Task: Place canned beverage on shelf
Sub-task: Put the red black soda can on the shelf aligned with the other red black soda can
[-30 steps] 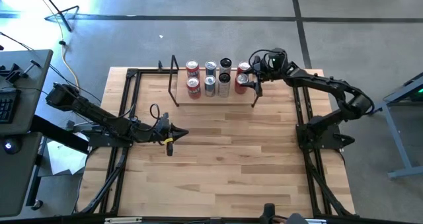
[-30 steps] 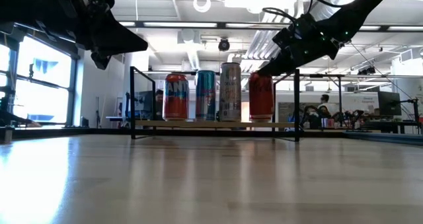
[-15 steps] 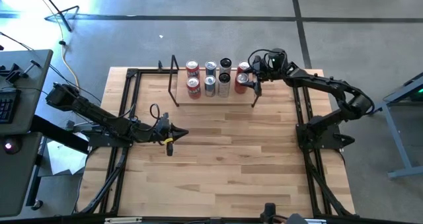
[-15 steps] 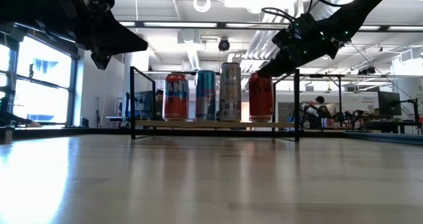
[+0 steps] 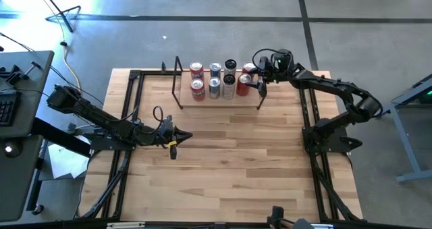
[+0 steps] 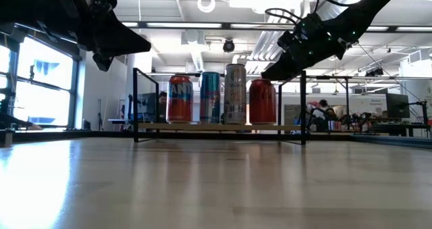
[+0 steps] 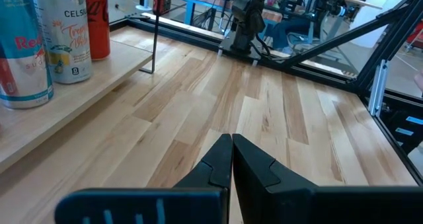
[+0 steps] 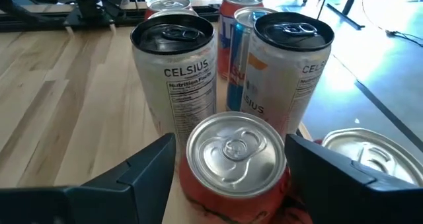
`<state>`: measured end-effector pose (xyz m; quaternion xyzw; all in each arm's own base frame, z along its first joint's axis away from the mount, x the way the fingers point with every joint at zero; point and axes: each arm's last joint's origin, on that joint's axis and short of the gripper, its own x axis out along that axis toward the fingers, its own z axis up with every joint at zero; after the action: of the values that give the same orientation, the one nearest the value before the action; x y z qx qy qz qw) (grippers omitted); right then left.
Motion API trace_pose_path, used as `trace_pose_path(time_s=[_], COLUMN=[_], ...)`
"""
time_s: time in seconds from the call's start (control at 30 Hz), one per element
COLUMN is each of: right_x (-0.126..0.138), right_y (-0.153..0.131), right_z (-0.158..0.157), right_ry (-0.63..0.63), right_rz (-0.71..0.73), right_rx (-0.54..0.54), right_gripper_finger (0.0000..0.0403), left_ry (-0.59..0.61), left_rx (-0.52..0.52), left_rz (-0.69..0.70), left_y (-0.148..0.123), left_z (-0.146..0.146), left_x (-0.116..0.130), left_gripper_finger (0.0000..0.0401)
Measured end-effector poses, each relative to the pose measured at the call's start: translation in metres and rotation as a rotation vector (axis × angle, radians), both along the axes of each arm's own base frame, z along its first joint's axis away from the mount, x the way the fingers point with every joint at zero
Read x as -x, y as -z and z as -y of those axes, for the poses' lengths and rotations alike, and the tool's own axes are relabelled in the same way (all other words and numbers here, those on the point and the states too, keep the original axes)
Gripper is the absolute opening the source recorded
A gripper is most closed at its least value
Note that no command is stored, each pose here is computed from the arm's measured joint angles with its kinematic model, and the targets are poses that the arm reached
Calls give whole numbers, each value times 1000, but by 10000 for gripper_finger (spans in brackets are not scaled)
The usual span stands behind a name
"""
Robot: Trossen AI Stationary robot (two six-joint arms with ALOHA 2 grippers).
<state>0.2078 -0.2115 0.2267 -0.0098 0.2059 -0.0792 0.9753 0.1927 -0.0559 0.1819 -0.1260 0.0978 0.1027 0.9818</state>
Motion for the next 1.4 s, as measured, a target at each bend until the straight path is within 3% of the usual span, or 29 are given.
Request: trace_pose_path(time_s=[0.27, 0.4, 0.53, 0.77, 0.9, 1.4], right_x=[-11, -24, -33, -33, -32, -45], right_y=[-23, -41, -56, -57, -54, -34], right_z=[-4, -12, -17, -17, -17, -19], right_ry=[73, 103, 110, 150, 160, 193], right_rz=[-87, -133, -127, -158, -187, -300], right_rx=[-3, 28, 53, 48, 36, 32], right_gripper_finger=[267, 243, 174, 13, 23, 0], left_ry=[0, 0, 0, 18, 18, 18], left_rx=[0, 0, 0, 4, 4, 6], left_rz=[0, 0, 0, -1, -2, 0], left_y=[0, 0, 0, 0, 0, 0], left_z=[0, 0, 0, 0, 0, 1], left_x=[0, 0, 0, 0, 0, 0], left_gripper_finger=[3, 3, 3, 3, 3, 3])
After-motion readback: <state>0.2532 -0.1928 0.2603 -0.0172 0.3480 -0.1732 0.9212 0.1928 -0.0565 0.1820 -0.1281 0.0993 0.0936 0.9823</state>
